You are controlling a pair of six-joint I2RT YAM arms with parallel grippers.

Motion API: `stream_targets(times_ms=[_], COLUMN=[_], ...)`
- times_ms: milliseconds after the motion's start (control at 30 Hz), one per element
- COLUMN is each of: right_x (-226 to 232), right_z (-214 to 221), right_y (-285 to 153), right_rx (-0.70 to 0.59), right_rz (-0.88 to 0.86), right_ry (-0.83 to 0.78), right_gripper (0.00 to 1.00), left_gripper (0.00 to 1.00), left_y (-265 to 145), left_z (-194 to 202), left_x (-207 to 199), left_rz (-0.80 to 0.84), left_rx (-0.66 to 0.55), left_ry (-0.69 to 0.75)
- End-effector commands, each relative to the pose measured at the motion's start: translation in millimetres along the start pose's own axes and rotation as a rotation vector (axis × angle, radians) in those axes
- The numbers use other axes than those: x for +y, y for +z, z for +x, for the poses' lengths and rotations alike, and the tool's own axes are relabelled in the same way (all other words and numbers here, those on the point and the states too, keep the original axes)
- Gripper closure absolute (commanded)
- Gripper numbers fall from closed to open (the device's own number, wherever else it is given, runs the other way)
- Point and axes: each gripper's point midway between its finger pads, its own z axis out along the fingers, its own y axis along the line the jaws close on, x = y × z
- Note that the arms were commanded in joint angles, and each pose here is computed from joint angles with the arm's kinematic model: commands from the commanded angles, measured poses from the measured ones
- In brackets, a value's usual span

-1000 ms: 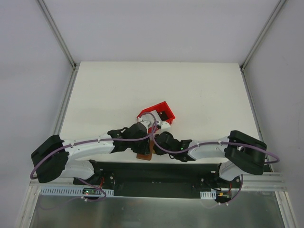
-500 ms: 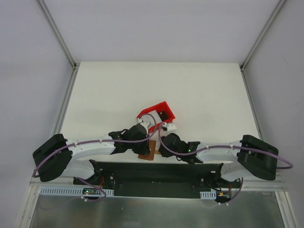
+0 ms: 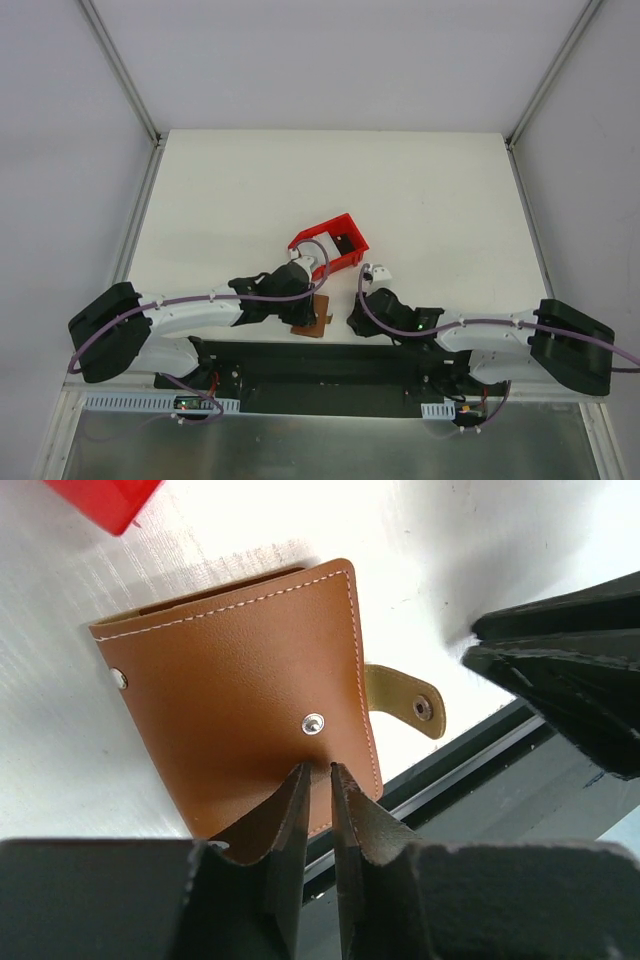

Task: Put the credit cards into the card holder
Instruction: Close the card holder at the center of the board.

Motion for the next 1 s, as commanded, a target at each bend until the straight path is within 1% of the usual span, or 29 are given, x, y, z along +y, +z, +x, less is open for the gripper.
stream_targets(times_ms=[0, 67, 133, 400, 467, 500, 600, 700, 867, 967], right_x=[24.4, 34.6, 43.7, 54.1, 56.5, 58.2, 62.1, 67.2, 75.1, 77.7], right_z=[-0.3, -4.3, -12.1, -28.5, -28.5, -28.2, -29.3, -30.0, -30.3, -27.5], right_y=[13.5, 18.4, 21.4, 19.1, 18.6, 18.3, 17.6, 16.1, 15.1, 16.3], right_rx=[0.014, 0.010, -0.009, -0.056, -0.046, -0.042, -0.040, -0.037, -0.030, -0.019], right_rz=[-0.074, -0.093, -0.109, -0.127, -0.131, -0.136, -0.147, -0.164, -0.186, -0.190], right_ry=[0.047, 0.042, 0.042, 0.024, 0.016, 0.015, 0.018, 0.015, 0.012, 0.007], right_gripper=[0.78, 0.78, 0.79, 0.80, 0.80, 0.80, 0.80, 0.80, 0.80, 0.80], left_gripper=[0.83, 0.83, 0.78, 0.71, 0.71, 0.69, 0.59, 0.59, 0.67, 0.67], left_y=[-0.5, -2.8, -6.2, -22.8, -27.7, -31.5, -39.8, -37.4, -23.4, -17.6], left_z=[11.7, 6.3, 0.5, -15.2, -17.6, -20.3, -26.1, -23.7, -3.5, 4.7], left_x=[28.8, 28.5, 28.3, 28.1, 28.6, 26.8, 27.7, 35.6, 45.2, 53.2], left_rz=[-0.124, -0.127, -0.128, -0.110, -0.107, -0.096, -0.087, -0.108, -0.133, -0.155], left_rx=[0.008, -0.018, -0.051, -0.164, -0.184, -0.197, -0.243, -0.222, -0.124, -0.098], left_ry=[0.010, 0.013, 0.011, 0.000, 0.008, 0.013, 0.026, 0.036, 0.053, 0.059])
